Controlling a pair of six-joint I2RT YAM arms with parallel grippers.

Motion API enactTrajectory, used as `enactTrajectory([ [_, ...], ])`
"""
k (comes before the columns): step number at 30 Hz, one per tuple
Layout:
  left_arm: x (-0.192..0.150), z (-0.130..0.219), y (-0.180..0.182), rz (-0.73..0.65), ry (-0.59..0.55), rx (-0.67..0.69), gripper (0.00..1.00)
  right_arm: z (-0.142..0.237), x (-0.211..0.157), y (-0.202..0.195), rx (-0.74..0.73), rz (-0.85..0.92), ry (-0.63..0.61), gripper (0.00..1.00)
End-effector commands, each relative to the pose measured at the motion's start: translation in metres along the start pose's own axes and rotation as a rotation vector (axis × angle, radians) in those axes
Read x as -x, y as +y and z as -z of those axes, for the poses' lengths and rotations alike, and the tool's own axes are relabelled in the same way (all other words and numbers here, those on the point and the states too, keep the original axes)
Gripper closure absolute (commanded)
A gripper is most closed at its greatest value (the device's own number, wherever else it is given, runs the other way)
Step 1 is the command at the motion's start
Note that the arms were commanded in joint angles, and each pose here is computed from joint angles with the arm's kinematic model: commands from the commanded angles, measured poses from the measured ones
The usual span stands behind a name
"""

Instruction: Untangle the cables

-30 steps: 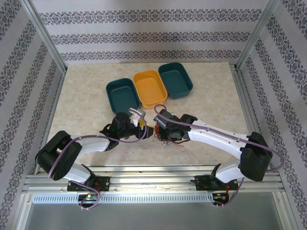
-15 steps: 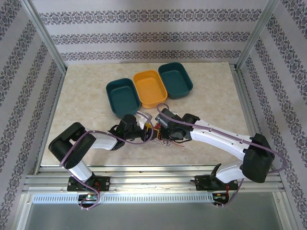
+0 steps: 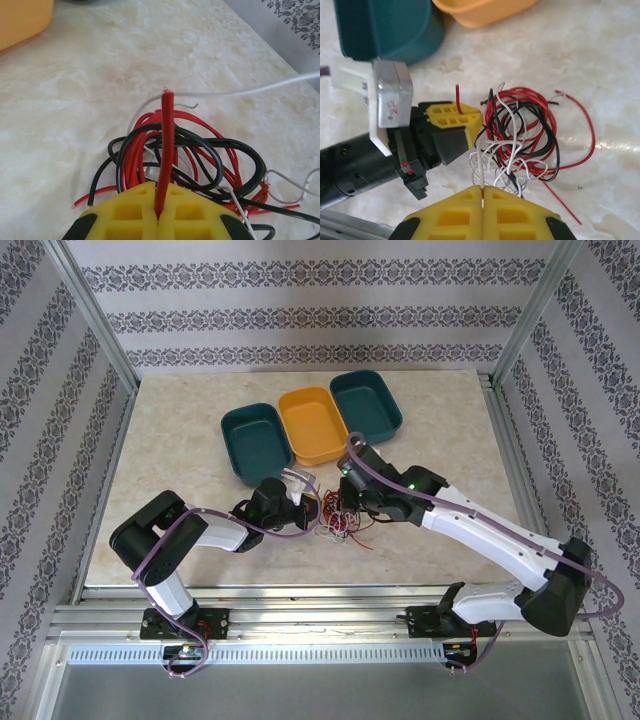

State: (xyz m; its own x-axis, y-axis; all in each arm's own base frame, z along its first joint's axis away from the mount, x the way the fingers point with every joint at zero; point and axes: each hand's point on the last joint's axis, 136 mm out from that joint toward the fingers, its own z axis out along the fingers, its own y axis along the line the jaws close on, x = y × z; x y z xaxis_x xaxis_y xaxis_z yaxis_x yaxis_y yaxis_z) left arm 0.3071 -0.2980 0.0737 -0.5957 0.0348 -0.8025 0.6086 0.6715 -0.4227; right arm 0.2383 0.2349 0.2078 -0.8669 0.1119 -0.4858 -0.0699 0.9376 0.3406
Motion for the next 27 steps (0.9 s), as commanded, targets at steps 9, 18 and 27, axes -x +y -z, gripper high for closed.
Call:
enactTrajectory([
  [9,0.009,0.003,0.002,-0.016,-0.036,0.039,1.0,0.058,0.053,0.013,0.126,0.027,-0.177,1.0],
  [18,0.006,0.001,0.007,-0.021,-0.02,0.065,1.0,0.083,0.072,0.033,0.211,0.097,-0.24,1.0],
  [27,0.002,0.001,0.011,-0.021,-0.01,0.086,1.0,0.11,0.089,0.042,0.235,0.15,-0.313,1.0],
])
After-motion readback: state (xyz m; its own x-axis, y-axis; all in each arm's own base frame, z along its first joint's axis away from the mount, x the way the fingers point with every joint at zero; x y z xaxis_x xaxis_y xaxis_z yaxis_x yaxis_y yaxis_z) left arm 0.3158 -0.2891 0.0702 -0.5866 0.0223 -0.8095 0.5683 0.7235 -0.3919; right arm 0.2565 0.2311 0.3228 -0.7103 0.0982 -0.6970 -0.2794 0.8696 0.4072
